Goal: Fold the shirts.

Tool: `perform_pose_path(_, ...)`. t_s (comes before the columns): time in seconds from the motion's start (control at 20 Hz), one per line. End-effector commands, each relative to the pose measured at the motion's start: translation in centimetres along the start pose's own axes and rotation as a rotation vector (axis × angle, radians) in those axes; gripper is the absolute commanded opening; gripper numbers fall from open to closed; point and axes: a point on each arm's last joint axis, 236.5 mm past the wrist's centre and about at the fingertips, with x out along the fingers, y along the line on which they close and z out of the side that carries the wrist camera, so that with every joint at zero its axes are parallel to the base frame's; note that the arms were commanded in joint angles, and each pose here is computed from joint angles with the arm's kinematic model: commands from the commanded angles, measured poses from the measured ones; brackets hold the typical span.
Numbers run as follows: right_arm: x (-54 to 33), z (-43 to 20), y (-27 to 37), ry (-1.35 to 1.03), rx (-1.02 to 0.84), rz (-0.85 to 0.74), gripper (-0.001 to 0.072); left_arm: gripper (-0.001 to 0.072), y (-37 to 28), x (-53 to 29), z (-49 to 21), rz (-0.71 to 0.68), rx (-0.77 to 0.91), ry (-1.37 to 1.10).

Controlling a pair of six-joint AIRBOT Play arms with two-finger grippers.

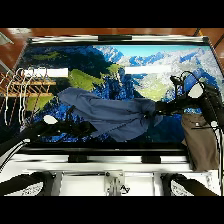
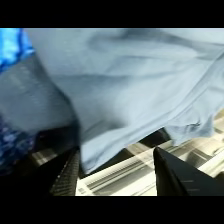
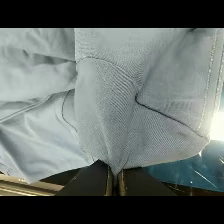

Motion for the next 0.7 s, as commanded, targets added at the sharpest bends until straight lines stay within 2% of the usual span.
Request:
perform_pose_path(0.0,0.0,-0.2,0.0,0.007,-0.001,0.001,0.0062,0.0491,-0.1,0.5,0.9,-0.007,-0.019,-0.038)
perform_pose_path(0.1,0.0,-0.2,0.0,0.007,-0.001,0.001,0.0062,0.0407,-0.4,0.6,1.2,-0.015,-0.030,-0.055)
perform_pose_path(0.2,0.0,-0.2,0.0,0.009,-0.001,0.001,0.0062,0.0367,-0.7,1.0,0.9,-0.012,-0.020,-0.058)
perform_pose_path(0.35,0.0,-0.2,0.0,0.010,0.000,0.002,0.0062,0.0152,-1.1,1.5,0.4,-0.007,-0.027,-0.053)
perform_pose_path(0.45,0.0,-0.3,0.1,0.012,0.000,0.003,0.0062,0.0076,-1.2,1.6,0.2,-0.008,-0.022,-0.048)
perform_pose_path(0.5,0.0,-0.3,0.1,0.015,0.000,0.003,0.0062,0.0042,-1.3,1.5,0.1,-0.010,-0.001,-0.044)
perform_pose_path(0.65,0.0,-0.7,0.1,0.031,-0.010,0.004,0.0062,0.0040,-2.7,0.9,-0.1,-0.039,0.080,-0.030)
